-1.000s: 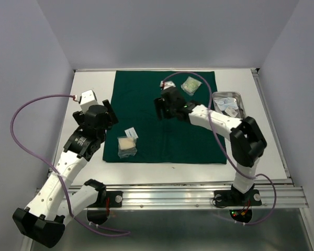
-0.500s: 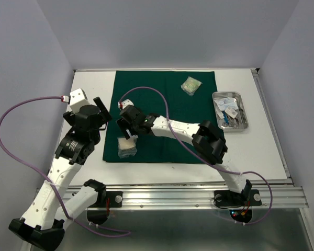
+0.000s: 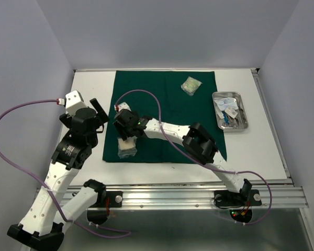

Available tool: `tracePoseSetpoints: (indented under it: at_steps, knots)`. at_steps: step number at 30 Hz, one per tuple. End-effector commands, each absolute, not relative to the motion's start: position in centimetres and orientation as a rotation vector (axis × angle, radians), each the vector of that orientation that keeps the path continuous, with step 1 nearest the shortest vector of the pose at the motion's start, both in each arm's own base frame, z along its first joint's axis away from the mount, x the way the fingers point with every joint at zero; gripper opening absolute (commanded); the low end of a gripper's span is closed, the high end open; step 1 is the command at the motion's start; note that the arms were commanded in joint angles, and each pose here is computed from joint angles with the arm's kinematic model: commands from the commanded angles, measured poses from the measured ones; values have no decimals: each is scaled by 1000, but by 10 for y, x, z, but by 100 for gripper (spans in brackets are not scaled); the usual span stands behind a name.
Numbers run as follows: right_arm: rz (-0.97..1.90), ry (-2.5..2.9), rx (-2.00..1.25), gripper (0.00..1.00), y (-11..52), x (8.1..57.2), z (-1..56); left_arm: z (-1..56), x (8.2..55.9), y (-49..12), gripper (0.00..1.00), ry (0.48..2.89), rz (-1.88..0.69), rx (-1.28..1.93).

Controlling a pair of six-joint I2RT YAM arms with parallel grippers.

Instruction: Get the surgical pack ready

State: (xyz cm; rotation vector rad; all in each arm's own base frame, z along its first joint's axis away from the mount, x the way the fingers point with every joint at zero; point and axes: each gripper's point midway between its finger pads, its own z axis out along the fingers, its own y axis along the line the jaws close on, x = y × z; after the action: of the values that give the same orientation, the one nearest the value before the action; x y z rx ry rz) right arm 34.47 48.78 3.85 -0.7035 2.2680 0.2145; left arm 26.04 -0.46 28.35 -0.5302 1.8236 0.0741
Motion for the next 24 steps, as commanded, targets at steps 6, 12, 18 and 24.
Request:
tracePoseSetpoints:
  at_steps: [6,12,18,24]
  knots:
    - [162,2253,-609,74,493,352,34,283,258,5,99,1794,111,-555]
    - [182,2250,-560,56,496,354,31,284,259,3,99,1794,103,-553]
    - [187,2219,-524,48,494,358,46,281,257,5,99,1799,113,-553]
    - [139,2134,-458,44,477,367,84,278,259,3,99,1806,109,-551]
